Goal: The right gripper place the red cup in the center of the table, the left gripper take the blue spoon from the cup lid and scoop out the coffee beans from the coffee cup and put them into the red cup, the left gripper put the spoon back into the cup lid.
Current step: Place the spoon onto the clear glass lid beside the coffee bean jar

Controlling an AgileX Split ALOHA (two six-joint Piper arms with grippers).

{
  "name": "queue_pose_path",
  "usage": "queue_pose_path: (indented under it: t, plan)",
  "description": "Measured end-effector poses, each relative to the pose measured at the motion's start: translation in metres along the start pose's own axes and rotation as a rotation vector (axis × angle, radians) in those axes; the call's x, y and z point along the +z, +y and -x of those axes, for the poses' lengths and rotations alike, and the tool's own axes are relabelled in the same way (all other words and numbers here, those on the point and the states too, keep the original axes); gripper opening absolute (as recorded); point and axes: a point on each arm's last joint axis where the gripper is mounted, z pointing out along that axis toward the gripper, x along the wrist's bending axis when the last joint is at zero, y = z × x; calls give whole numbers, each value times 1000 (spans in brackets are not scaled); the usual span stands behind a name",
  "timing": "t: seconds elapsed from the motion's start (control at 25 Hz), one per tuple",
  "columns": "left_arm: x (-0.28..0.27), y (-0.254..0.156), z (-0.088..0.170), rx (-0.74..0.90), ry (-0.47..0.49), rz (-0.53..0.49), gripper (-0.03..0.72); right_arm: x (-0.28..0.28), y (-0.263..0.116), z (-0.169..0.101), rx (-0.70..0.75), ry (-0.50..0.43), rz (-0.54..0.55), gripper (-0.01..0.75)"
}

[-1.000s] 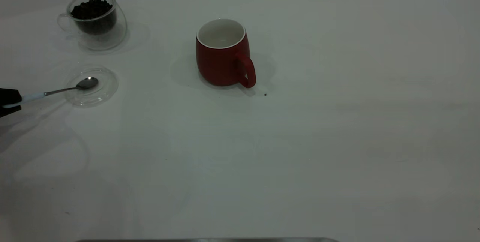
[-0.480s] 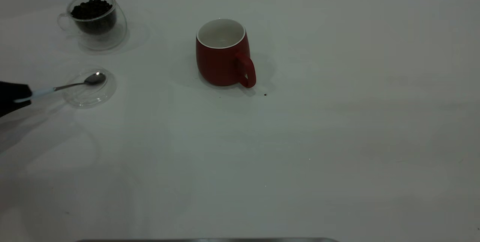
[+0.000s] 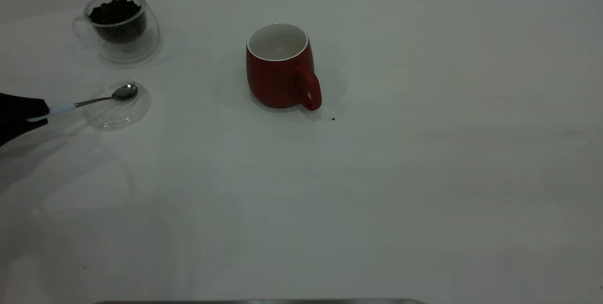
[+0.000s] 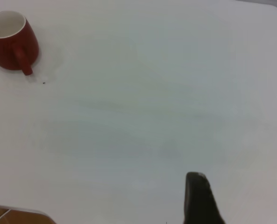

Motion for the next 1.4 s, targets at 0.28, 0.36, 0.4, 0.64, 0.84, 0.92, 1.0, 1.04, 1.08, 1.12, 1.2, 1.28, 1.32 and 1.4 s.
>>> queue_pose_path:
  t: [0.28, 0.36, 0.4, 0.64, 0.84, 0.92, 1.0, 1.04, 1.08, 1.12, 1.2, 1.28, 1.32, 1.4]
  plan:
    - [0, 0, 0, 0, 0, 1, 126, 0, 0, 0, 0, 0, 0, 466]
    - [0, 0, 0, 0, 0, 1, 131, 0, 0, 0, 0, 0, 0, 466]
    - [0, 0, 0, 0, 0, 1, 139, 0, 0, 0, 0, 0, 0, 466]
    - [0, 0, 2, -12, -22, 3, 293, 0, 0, 0, 0, 0, 0, 466]
    - [0, 1, 6, -27, -70, 8, 405, 0, 0, 0, 0, 0, 0, 466]
    - [0, 1, 9, -28, -97, 11, 422, 0, 0, 0, 0, 0, 0, 466]
    - [-1, 1, 11, -28, -125, 14, 425, 0, 0, 0, 0, 0, 0, 466]
    - [-1, 2, 12, -28, -138, 15, 425, 0, 0, 0, 0, 0, 0, 466]
    - [-1, 2, 13, -28, -148, 16, 425, 0, 0, 0, 0, 0, 0, 466]
    - [-1, 2, 14, -28, -157, 17, 425, 0, 0, 0, 0, 0, 0, 466]
    - [-1, 2, 15, -28, -162, 18, 425, 0, 0, 0, 0, 0, 0, 466]
    - [-1, 2, 14, -27, -158, 17, 425, 0, 0, 0, 0, 0, 0, 466]
    - [-1, 2, 14, -27, -155, 16, 425, 0, 0, 0, 0, 0, 0, 466]
    - [-1, 1, 13, -25, -141, 7, 425, 0, 0, 0, 0, 0, 0, 466]
